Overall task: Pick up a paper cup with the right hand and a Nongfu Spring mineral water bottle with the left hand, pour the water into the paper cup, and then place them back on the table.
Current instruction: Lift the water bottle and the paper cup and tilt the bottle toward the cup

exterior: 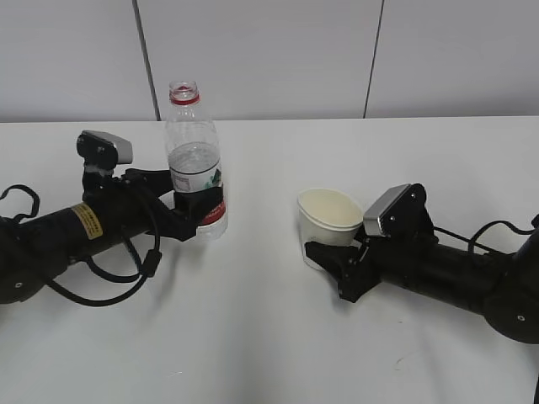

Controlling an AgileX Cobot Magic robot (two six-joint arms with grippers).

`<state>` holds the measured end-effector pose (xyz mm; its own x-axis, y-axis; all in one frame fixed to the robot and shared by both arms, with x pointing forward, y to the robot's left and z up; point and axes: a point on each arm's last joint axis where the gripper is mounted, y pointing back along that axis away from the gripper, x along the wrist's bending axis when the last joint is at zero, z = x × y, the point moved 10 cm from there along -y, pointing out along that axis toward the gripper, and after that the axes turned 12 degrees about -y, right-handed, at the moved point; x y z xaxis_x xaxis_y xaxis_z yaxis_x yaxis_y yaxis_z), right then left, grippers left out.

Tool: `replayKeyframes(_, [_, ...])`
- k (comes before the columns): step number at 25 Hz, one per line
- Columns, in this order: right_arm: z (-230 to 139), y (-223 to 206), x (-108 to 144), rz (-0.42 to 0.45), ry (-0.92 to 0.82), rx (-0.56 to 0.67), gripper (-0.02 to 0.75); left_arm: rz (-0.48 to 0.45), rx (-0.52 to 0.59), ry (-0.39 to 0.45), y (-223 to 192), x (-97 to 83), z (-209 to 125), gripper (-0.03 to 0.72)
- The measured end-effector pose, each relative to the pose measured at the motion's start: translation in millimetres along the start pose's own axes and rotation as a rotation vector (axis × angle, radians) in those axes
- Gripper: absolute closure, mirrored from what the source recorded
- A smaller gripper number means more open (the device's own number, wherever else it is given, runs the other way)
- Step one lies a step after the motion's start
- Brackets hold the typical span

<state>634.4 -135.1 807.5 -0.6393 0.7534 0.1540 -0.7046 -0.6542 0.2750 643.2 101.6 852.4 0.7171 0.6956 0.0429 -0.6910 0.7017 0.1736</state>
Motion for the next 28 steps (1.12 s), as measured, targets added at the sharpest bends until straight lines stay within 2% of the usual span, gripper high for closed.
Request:
replayKeyframes(6, [2.4,-1.5,-0.5,0.003,0.006,-0.006,0.242,-0.036,-0.011,-0.002,-15.6,-13.1,-1.0,0.140])
replayKeyframes(17, [0.4,-1.3,6.2,0.038,0.023,0.004,0.242,-0.039,0.034,-0.016,-16.0,-13.5,-4.8,0.291])
replayKeyframes(21, [0.1,-1.0,10.2,0.059,0.034,0.008,0.242,-0.042,0.104,-0.076,-12.8,-12.6,-1.7,0.349])
replayKeyframes(28, [17.0,2.2,21.8,0.103,0.067,0.006,0.242,-0.010,0.235,-0.252,-1.1,-1.7,4.7,0.366])
